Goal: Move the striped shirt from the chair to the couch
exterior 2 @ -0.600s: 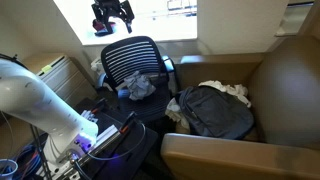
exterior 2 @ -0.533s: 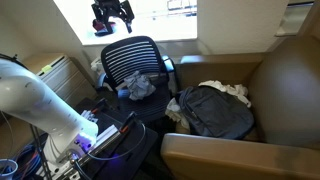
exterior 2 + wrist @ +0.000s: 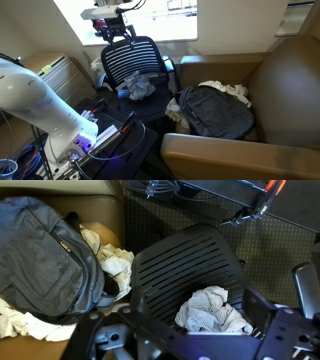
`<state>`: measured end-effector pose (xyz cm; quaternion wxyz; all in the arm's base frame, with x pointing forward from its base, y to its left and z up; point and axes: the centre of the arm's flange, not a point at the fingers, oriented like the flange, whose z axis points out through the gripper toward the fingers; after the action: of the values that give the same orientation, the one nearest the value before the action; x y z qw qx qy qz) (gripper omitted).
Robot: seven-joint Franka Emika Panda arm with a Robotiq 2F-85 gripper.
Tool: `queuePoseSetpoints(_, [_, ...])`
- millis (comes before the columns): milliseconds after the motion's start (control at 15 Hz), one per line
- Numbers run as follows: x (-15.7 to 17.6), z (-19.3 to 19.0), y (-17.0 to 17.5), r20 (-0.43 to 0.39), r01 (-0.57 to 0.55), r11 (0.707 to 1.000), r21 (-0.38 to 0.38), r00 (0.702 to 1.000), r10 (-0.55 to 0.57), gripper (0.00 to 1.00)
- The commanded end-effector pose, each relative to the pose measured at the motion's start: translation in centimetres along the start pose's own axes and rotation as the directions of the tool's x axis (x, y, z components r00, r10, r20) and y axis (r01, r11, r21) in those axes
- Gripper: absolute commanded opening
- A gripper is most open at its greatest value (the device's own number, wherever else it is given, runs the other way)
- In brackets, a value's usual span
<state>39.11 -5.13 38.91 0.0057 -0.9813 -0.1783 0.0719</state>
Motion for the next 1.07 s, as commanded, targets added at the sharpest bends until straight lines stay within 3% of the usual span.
queuePoseSetpoints(0, [6.2, 7.2, -3.2, 0.056, 0.154, 0.988, 0.002, 0.986, -0.154, 1.0])
queuePoseSetpoints(67, [7.6, 9.3, -4.7, 0.076, 0.189, 0.982, 0.002, 0.979, -0.188, 1.0])
queuePoseSetpoints(200, [8.3, 10.0, -6.3, 0.079, 0.253, 0.967, 0.033, 0.964, -0.255, 1.0])
queuePoseSetpoints(267, [6.5, 9.4, -6.3, 0.085, 0.196, 0.981, 0.011, 0.977, -0.196, 1.0])
queuePoseSetpoints(467, [7.7, 10.6, -7.2, 0.099, 0.237, 0.971, 0.021, 0.966, -0.238, 1.0])
queuePoseSetpoints(667, [8.9, 15.3, -8.5, 0.053, 0.2, 0.978, -0.058, 0.979, -0.197, 1.0])
queuePoseSetpoints(867, [9.7, 20.1, -12.5, 0.032, 0.267, 0.958, -0.102, 0.964, -0.265, 1.0])
queuePoseSetpoints(1000, [10.0, 23.0, -14.8, 0.065, 0.327, 0.938, -0.118, 0.945, -0.322, 1.0])
